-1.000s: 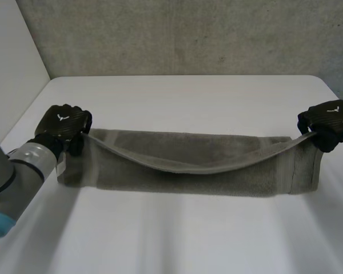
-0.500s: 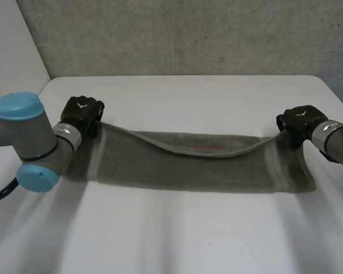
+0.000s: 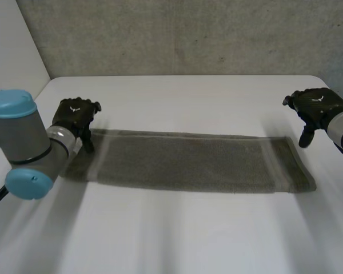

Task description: Fold the towel.

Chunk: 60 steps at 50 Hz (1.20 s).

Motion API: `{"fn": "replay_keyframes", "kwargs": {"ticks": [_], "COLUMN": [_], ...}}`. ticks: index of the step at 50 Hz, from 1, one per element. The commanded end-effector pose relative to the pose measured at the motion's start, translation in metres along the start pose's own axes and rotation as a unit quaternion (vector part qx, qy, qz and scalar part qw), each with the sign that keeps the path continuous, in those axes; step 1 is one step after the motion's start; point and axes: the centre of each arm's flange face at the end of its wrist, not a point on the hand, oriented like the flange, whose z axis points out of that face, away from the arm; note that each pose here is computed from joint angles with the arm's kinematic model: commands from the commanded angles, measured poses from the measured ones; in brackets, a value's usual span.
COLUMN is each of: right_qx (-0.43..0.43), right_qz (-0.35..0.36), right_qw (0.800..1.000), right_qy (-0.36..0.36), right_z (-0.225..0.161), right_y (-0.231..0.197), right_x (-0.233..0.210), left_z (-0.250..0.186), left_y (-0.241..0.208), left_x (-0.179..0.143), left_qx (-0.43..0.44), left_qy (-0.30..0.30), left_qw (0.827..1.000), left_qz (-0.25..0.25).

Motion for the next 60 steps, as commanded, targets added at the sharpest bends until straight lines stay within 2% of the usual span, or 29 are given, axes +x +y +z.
{"fn": "replay_keyframes", "kwargs": {"ticks": [1, 10, 18, 35, 47, 49, 54, 56, 60], "right_qx": [-0.055, -0.1, -0.122, -0.125, -0.127, -0.123, -0.088, -0.057, -0.041], "right_qz": [0.011, 0.017, 0.032, 0.022, 0.009, 0.014, 0.027, 0.036, 0.043], "right_qw": [0.996, 0.992, 0.989, 0.991, 0.992, 0.992, 0.995, 0.994, 0.992], "right_qy": [-0.067, -0.08, -0.078, -0.041, 0.01, 0.009, -0.044, -0.086, -0.107], "right_z": [-0.033, -0.04, -0.031, -0.017, -0.019, -0.02, -0.026, -0.028, -0.029], "right_y": [0.026, 0.063, 0.085, 0.098, 0.101, 0.101, 0.095, 0.09, 0.089], "right_x": [-0.031, -0.035, -0.031, -0.009, 0.035, 0.037, 0.023, 0.013, 0.008], "left_z": [-0.034, -0.045, -0.046, -0.046, -0.047, -0.047, -0.047, -0.048, -0.049], "left_y": [0.009, 0.009, 0.01, 0.01, 0.009, 0.008, 0.008, 0.009, 0.011], "left_x": [0.012, 0.019, 0.02, 0.02, 0.019, 0.019, 0.019, 0.019, 0.02], "left_qx": [-0.001, 0.041, 0.04, 0.04, 0.042, 0.043, 0.043, 0.041, 0.039], "left_qy": [0.037, 0.041, 0.042, 0.042, 0.04, 0.04, 0.04, 0.04, 0.043], "left_qw": [0.999, 0.998, 0.998, 0.998, 0.998, 0.998, 0.998, 0.998, 0.998], "left_qz": [-0.001, 0.003, 0.003, 0.003, 0.003, 0.003, 0.003, 0.002, 0.002]}}
